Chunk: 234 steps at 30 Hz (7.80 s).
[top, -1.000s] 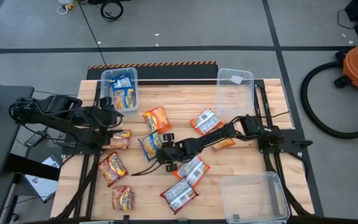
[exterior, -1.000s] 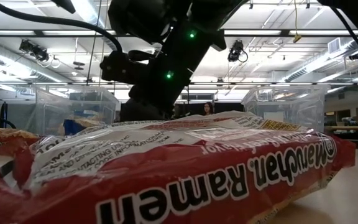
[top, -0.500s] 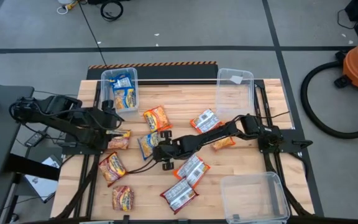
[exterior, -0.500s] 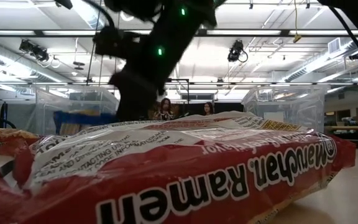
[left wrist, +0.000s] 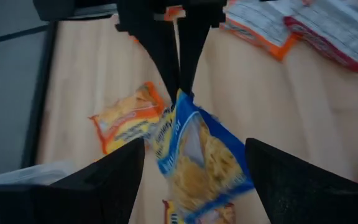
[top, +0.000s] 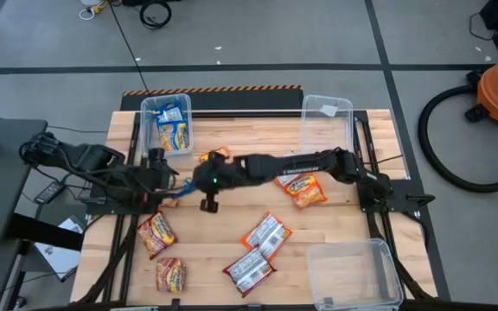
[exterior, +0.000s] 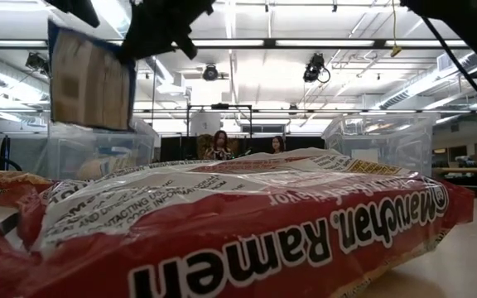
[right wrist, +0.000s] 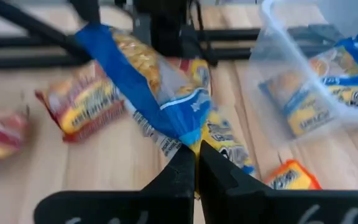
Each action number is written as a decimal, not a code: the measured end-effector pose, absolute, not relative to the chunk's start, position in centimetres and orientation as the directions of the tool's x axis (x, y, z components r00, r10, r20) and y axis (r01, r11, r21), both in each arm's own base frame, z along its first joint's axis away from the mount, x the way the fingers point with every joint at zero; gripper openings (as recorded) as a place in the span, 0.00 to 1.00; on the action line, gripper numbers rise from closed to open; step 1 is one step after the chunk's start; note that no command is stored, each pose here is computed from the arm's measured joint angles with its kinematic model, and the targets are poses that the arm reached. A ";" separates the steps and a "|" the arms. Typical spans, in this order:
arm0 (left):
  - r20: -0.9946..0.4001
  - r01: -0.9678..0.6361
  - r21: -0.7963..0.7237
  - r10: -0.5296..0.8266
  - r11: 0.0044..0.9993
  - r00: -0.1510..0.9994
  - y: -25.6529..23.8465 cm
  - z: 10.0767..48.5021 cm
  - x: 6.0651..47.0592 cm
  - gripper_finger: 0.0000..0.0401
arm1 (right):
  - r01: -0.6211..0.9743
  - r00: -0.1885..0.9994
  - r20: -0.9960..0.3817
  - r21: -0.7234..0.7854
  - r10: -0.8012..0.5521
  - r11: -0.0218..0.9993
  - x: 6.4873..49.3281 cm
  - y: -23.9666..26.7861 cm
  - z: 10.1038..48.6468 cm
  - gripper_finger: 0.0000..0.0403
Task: Sort Maruchan noodles
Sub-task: Put the blue noodle pack into the top left transparent bin, then put the orange noodle pack into the top right transparent bin
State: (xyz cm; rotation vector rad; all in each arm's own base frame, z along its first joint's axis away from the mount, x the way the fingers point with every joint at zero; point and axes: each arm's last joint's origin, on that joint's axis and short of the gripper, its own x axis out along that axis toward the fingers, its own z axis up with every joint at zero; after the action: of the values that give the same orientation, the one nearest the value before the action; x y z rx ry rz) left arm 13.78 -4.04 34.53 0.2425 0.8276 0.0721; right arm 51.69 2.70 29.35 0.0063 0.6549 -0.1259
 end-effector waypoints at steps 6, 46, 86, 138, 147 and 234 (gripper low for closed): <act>-0.679 -0.032 0.319 0.252 0.947 0.689 -3.1 35.5 13.8 0.71 | 0.158 0.818 -0.560 -0.002 -0.132 0.987 51.9 -0.4 30.9 0.02; -0.650 -0.274 0.446 0.519 0.852 0.555 6.9 36.7 13.7 0.38 | 0.170 0.939 -0.318 0.114 -0.126 0.979 52.2 -10.5 32.9 0.02; -0.784 -0.363 0.273 0.425 0.891 0.453 10.6 34.8 12.1 0.01 | 0.243 0.751 -0.611 -0.097 -0.251 0.965 45.2 -2.4 38.3 0.32; -0.927 -0.603 -0.037 0.198 0.797 0.317 18.4 23.2 11.3 0.05 | 0.269 0.640 -0.703 -0.175 -0.312 0.947 41.1 15.1 28.5 0.32; -0.925 -0.605 -0.024 0.211 0.796 0.315 18.6 23.5 11.4 0.26 | 0.283 0.636 -0.695 -0.194 -0.336 0.939 41.0 15.0 28.5 0.32; -0.623 0.142 -0.173 -0.220 0.975 0.750 -7.4 25.4 18.7 0.40 | 0.197 0.612 -0.698 -0.321 -0.372 0.926 40.4 7.4 19.4 0.34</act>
State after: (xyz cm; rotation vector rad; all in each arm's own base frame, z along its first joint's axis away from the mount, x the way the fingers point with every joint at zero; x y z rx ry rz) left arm 18.73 -7.36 25.43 -0.1172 0.6948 -0.1985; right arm 40.39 7.42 19.37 -0.2211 0.8519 -0.3310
